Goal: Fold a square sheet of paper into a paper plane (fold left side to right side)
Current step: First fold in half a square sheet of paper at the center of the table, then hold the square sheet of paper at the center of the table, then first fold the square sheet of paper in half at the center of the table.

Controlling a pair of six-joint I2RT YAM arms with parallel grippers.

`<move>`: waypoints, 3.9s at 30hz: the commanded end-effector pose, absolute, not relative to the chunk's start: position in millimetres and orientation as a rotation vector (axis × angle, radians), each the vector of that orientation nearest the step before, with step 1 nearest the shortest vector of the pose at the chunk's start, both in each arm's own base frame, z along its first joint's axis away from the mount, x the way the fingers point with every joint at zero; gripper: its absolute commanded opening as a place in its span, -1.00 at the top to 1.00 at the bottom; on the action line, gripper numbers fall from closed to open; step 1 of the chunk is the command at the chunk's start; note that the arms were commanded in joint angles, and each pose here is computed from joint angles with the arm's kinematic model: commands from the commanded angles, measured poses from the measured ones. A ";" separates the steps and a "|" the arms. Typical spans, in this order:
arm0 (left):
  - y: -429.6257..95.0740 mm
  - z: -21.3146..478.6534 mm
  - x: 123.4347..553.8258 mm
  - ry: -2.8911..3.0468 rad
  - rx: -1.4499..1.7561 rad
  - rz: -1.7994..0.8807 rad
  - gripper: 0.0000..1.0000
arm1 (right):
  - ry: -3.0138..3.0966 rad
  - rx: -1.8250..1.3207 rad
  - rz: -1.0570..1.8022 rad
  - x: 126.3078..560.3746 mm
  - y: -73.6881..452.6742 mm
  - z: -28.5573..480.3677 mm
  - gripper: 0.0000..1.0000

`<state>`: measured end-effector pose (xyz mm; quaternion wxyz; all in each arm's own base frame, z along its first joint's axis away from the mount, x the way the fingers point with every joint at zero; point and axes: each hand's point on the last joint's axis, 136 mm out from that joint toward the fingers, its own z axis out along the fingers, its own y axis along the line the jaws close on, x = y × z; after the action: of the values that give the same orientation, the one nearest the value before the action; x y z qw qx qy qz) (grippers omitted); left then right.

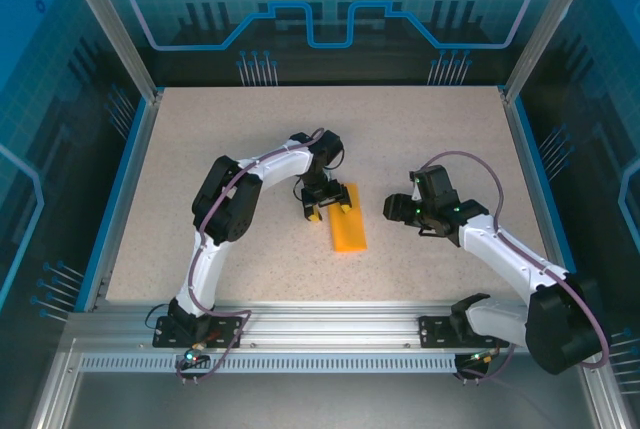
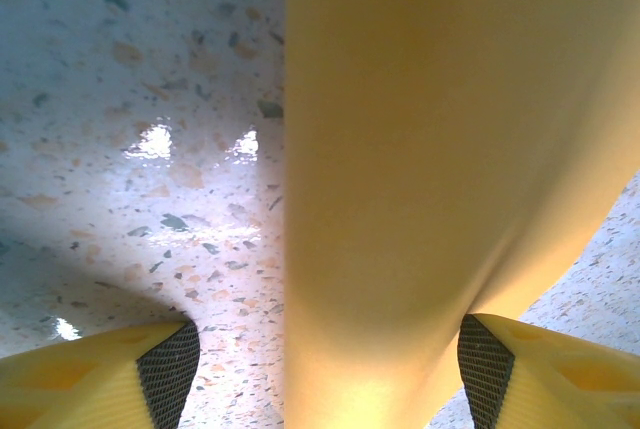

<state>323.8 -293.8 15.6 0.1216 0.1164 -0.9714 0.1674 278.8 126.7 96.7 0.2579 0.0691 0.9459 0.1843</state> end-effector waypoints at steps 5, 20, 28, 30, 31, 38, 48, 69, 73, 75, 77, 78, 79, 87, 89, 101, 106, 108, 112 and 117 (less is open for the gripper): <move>-340.9 -50.0 308.0 -2.793 0.179 0.606 -0.48 | 2.581 0.159 0.546 276.3 133.1 93.3 -0.21; -339.1 -50.8 306.3 -2.791 0.171 0.597 -0.48 | 2.614 0.119 0.632 278.4 155.6 83.6 0.00; -338.6 -50.3 305.3 -2.793 0.151 0.594 -0.48 | 2.613 0.115 0.620 279.3 155.4 84.3 0.00; -338.4 -50.6 305.3 -2.793 0.152 0.593 -0.48 | 2.612 0.100 0.641 279.3 159.2 85.3 0.01; -338.4 -50.8 304.9 -2.795 0.148 0.590 -0.48 | 2.613 0.091 0.651 279.4 161.3 85.4 0.03; -338.1 -50.5 304.9 -2.793 0.150 0.590 -0.47 | 2.629 0.070 0.679 278.5 171.6 81.3 0.06; -337.0 -51.3 305.2 -2.798 0.150 0.583 -0.47 | 2.650 0.083 0.825 282.0 201.0 70.6 0.59; -337.9 -51.9 303.8 -2.799 0.150 0.579 -0.47 | 2.814 0.048 0.739 283.3 227.3 26.7 0.96; -337.9 -51.9 304.0 -2.798 0.150 0.580 -0.47 | 2.837 0.049 0.689 280.8 222.8 21.1 0.96; -337.8 -52.5 303.9 -2.797 0.151 0.580 -0.47 | 2.846 0.050 0.674 279.9 221.0 18.8 0.96; -338.2 -52.3 304.4 -2.799 0.150 0.581 -0.47 | 2.856 0.053 0.666 278.8 220.0 16.2 0.95; -338.3 -52.7 304.6 -2.798 0.150 0.581 -0.47 | 2.857 0.057 0.665 279.3 219.9 15.6 0.96; -339.0 -52.2 304.3 -2.797 0.151 0.584 -0.47 | 2.863 0.058 0.663 278.6 219.7 14.3 0.95; -338.9 -51.9 304.7 -2.797 0.147 0.585 -0.47 | 2.895 0.056 0.622 275.4 216.2 7.1 0.95; -339.3 -50.6 304.5 -2.796 0.147 0.588 -0.47 | 2.904 0.057 0.611 274.1 214.7 5.3 0.95; -329.4 27.3 338.4 -2.952 0.075 0.732 -0.61 | 2.967 0.073 0.558 262.6 206.9 -7.3 0.96; -306.9 64.9 357.0 -3.048 0.084 0.850 -0.68 | 2.981 0.087 0.536 260.1 203.7 -10.6 0.96; -300.1 80.9 360.0 -3.080 0.074 0.956 -0.68 | 2.982 0.083 0.530 260.1 203.1 -10.3 0.96; -306.1 103.8 353.1 -3.048 -0.015 1.178 -0.47 | 2.991 0.083 0.524 257.1 201.3 -12.4 0.96; -332.6 106.5 332.5 -2.881 -0.098 1.358 0.11 | 2.991 0.081 0.529 257.6 202.4 -12.2 0.96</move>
<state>348.0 -307.3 98.5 -0.0441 0.0058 -0.9297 0.3657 280.6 216.6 11.8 0.0991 0.0254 0.9700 0.2206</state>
